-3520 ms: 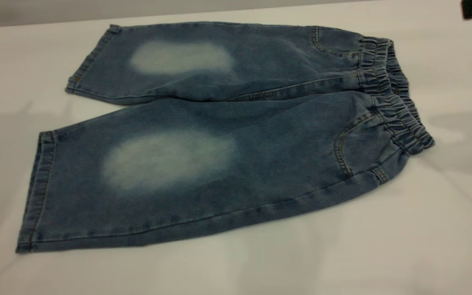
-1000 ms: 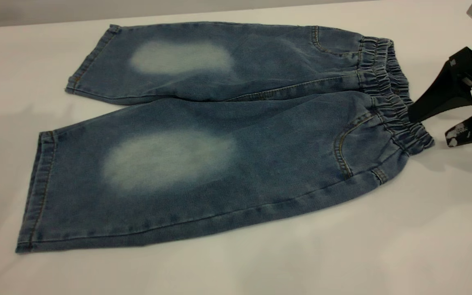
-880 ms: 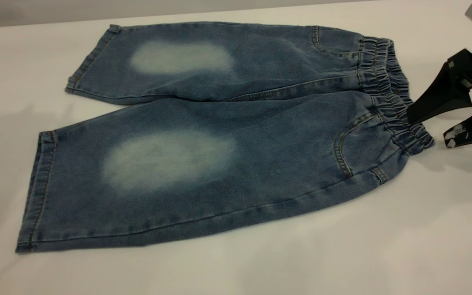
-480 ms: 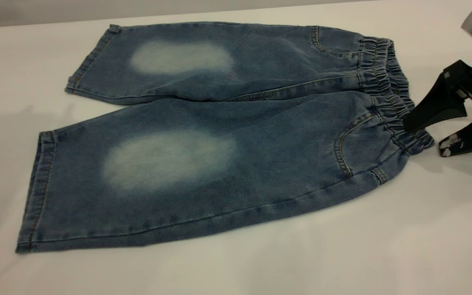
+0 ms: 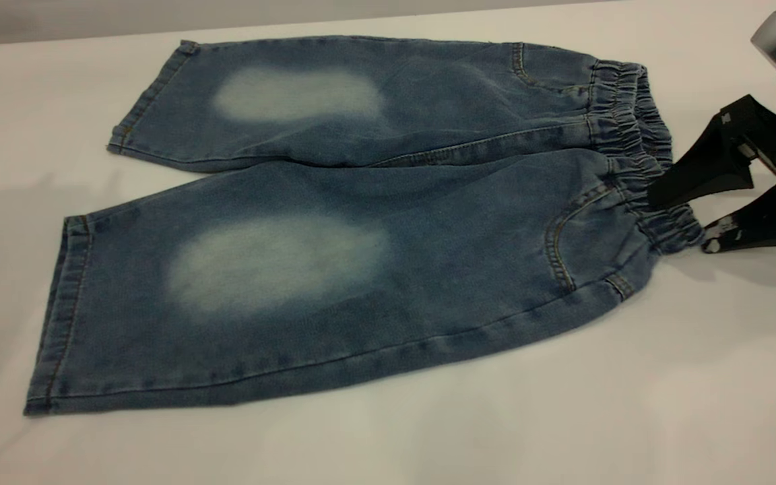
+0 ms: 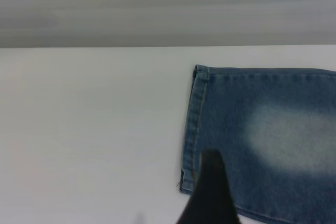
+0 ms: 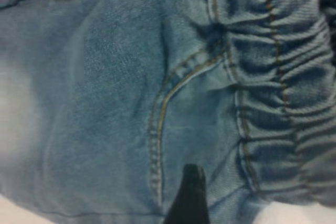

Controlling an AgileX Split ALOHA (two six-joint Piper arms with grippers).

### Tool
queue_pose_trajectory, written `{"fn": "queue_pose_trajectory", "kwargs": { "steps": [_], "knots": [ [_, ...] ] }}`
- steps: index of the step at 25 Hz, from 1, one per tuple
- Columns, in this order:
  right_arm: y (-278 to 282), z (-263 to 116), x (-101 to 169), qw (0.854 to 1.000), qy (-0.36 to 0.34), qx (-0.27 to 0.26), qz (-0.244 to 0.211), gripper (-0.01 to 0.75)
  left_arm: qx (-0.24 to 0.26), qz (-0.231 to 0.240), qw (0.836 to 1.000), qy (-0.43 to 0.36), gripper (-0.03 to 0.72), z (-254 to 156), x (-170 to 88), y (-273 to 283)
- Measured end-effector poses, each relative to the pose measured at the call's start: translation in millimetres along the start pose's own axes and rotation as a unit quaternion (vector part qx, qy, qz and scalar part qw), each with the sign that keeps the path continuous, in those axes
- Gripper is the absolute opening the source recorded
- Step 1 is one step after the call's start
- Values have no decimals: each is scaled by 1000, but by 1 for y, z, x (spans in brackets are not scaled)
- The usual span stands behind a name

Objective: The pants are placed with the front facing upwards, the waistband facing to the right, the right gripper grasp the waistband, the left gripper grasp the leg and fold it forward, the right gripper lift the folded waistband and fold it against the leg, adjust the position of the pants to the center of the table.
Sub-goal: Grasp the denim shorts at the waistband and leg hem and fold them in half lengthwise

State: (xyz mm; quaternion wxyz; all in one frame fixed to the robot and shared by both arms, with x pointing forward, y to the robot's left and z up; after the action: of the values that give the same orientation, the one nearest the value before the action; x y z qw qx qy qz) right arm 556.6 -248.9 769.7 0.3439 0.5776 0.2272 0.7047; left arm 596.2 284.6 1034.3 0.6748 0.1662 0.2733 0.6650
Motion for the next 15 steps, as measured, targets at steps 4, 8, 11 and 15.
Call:
{"fn": "queue_pose_trajectory", "kwargs": {
  "steps": [4, 8, 11, 15],
  "knots": [
    [0, 1, 6, 1000, 6, -2, 19, 573, 0, 0, 1000, 0, 510, 0, 0, 0],
    [0, -1, 4, 1000, 10, 2, 12, 573, 0, 0, 1000, 1, 510, 0, 0, 0],
    [0, -1, 2, 1000, 9, 2, 6, 573, 0, 0, 1000, 1, 510, 0, 0, 0],
    [0, -3, -3, 1000, -4, 9, -9, 573, 0, 0, 1000, 0, 510, 0, 0, 0]
  ]
}}
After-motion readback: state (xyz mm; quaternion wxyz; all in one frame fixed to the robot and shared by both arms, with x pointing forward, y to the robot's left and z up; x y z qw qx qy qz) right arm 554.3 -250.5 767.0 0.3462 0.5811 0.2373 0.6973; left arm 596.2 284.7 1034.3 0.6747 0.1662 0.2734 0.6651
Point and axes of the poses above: a point on each arm's last joint axis where the gripper is mounted, y pointing back along that axis away from the gripper, x along the wrist's bending axis when the last joint is at zero, z = x × y, the point moved 6 cm from there along -y, pointing out along that axis toward the gripper, and after that the axes turned 7 degrees about y, right-handed, at the moved point
